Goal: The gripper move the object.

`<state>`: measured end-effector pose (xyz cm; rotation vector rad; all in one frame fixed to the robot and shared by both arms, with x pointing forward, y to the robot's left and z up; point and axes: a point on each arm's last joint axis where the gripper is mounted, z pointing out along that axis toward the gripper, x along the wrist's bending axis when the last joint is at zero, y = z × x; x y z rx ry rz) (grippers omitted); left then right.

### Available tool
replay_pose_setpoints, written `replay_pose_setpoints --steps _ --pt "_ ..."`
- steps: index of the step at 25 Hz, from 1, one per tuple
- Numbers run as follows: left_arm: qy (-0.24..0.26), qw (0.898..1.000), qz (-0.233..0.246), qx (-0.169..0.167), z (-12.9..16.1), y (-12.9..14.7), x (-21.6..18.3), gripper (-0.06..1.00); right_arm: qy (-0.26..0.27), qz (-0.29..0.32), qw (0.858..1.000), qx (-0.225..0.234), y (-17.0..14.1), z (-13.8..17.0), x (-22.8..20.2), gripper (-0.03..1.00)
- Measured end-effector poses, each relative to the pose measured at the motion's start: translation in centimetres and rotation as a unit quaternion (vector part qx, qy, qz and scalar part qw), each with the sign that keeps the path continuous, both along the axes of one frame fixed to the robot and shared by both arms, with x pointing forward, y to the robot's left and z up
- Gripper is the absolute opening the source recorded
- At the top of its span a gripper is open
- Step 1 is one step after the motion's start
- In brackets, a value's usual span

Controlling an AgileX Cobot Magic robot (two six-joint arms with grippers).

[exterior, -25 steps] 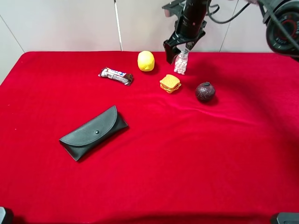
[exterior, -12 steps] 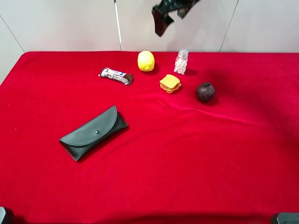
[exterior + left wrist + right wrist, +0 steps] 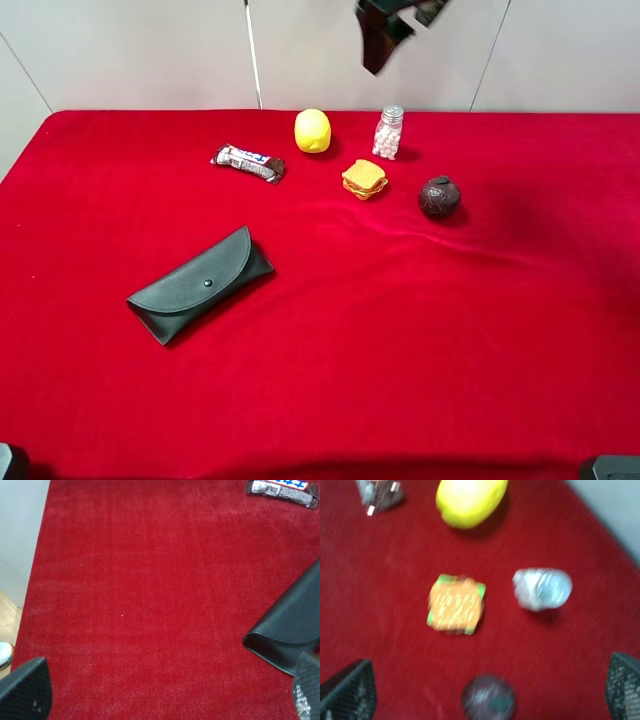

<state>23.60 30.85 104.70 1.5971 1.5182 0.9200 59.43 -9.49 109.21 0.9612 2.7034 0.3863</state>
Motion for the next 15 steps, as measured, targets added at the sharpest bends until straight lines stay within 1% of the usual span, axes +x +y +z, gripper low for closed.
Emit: replay_pose_setpoints --steps 5,8,10,12,15 --pt "0.000 1.000 0.000 0.000 0.0 0.0 0.0 0.95 0.034 0.000 0.999 -0.010 -2.9 0.1 -5.3 0.69" --pt "0.000 1.000 0.000 0.000 0.0 0.0 0.0 0.95 0.042 -0.001 0.999 -0.010 -4.7 0.3 -8.6 0.69" --pt "0.000 1.000 0.000 0.000 0.0 0.0 0.0 0.95 0.029 -0.007 1.000 0.002 -5.8 0.5 -10.7 0.69" --pt "0.000 1.000 0.000 0.000 0.0 0.0 0.0 0.95 0.021 -0.010 1.000 0.015 -6.9 0.1 -12.7 0.69" --pt "0.000 1.000 0.000 0.000 0.0 0.0 0.0 0.95 0.012 -0.014 0.999 0.047 -8.4 -0.5 -16.1 0.69"
